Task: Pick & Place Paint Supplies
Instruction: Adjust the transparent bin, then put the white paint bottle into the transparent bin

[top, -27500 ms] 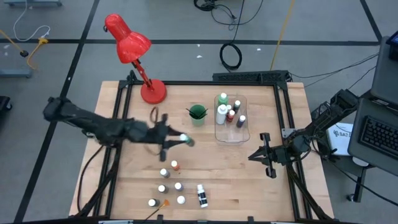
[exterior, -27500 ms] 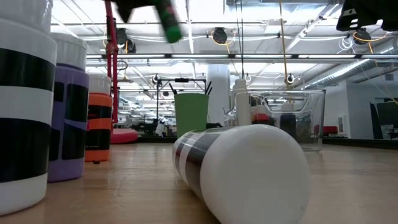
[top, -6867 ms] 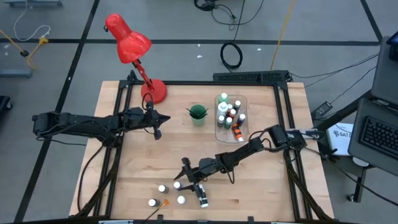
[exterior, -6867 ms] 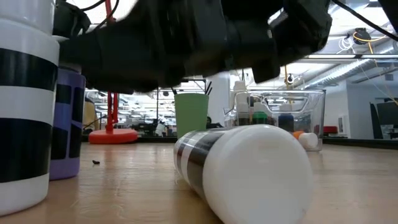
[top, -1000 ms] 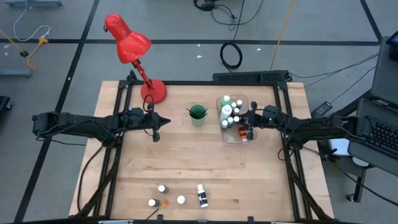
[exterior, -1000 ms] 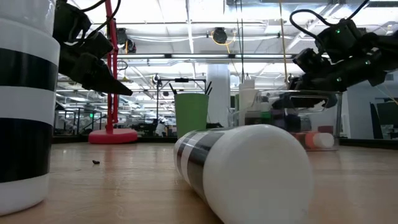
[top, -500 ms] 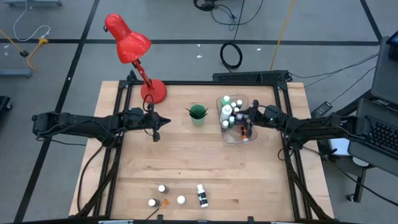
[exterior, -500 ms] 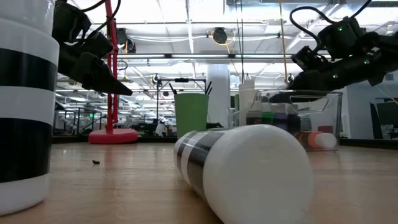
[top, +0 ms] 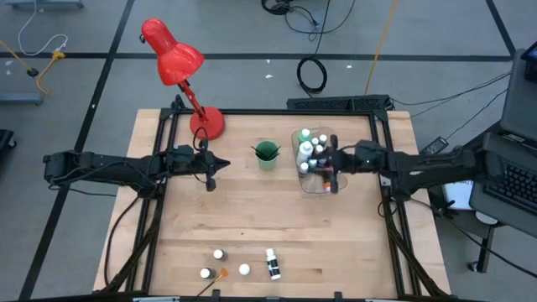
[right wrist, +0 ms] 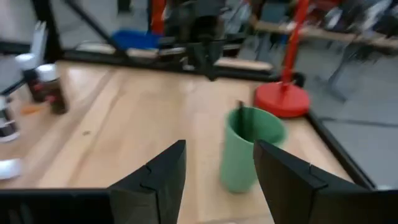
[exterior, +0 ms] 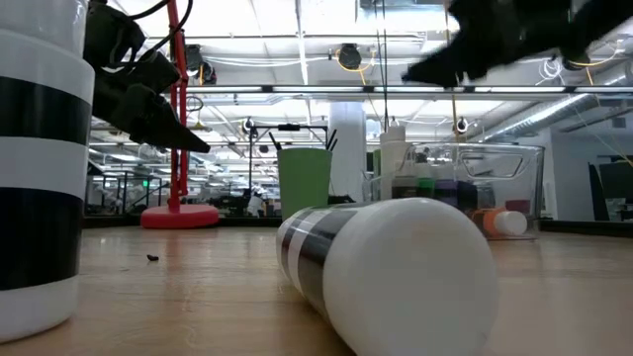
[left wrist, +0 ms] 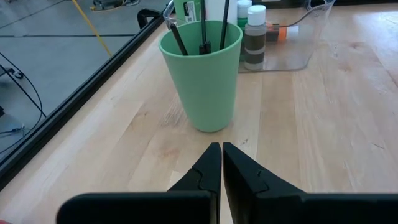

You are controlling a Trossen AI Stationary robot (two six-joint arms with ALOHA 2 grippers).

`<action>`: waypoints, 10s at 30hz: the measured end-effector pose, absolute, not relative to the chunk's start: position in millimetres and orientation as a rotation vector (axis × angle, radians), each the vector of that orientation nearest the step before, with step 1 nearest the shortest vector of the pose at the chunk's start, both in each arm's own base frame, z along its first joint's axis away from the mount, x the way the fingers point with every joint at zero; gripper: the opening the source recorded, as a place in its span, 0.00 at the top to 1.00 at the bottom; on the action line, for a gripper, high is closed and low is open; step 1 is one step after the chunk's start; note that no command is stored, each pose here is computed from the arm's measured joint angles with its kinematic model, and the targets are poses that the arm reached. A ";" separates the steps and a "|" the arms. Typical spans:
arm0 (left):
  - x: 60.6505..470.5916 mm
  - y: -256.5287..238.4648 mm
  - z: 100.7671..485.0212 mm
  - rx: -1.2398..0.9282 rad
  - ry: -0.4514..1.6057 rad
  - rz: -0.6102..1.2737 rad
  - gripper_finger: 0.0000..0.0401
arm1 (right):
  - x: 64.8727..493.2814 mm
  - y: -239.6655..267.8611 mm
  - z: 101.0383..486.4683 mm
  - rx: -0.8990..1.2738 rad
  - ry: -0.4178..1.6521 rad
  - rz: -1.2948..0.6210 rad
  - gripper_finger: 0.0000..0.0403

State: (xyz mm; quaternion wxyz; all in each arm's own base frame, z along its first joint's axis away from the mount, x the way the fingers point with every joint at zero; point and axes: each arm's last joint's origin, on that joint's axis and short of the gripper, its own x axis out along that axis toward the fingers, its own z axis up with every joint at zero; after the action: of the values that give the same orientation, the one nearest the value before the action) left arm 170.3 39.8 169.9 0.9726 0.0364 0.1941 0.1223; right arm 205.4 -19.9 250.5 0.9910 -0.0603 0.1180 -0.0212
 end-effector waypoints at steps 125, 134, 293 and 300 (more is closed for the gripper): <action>184.6 8.2 190.4 0.103 0.123 -0.122 0.95 | 140.7 36.9 176.1 -0.268 -0.142 0.112 0.97; 188.7 -18.4 184.2 -0.166 0.171 -0.117 0.99 | 142.1 31.4 170.3 -0.240 -0.065 -0.078 1.00; 502.0 26.1 179.2 -0.066 0.603 0.164 0.50 | 139.4 37.0 182.6 -0.255 -0.222 0.100 0.99; 496.9 21.7 189.8 -0.063 0.619 0.146 0.34 | 139.5 37.2 182.1 -0.256 -0.218 0.104 0.99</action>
State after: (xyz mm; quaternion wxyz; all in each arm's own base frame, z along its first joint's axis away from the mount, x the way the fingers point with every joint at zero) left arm 496.9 21.7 189.8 0.9493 -0.0309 0.3044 0.0717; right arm 139.5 37.2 182.1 0.9846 -0.1274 -0.1085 0.0515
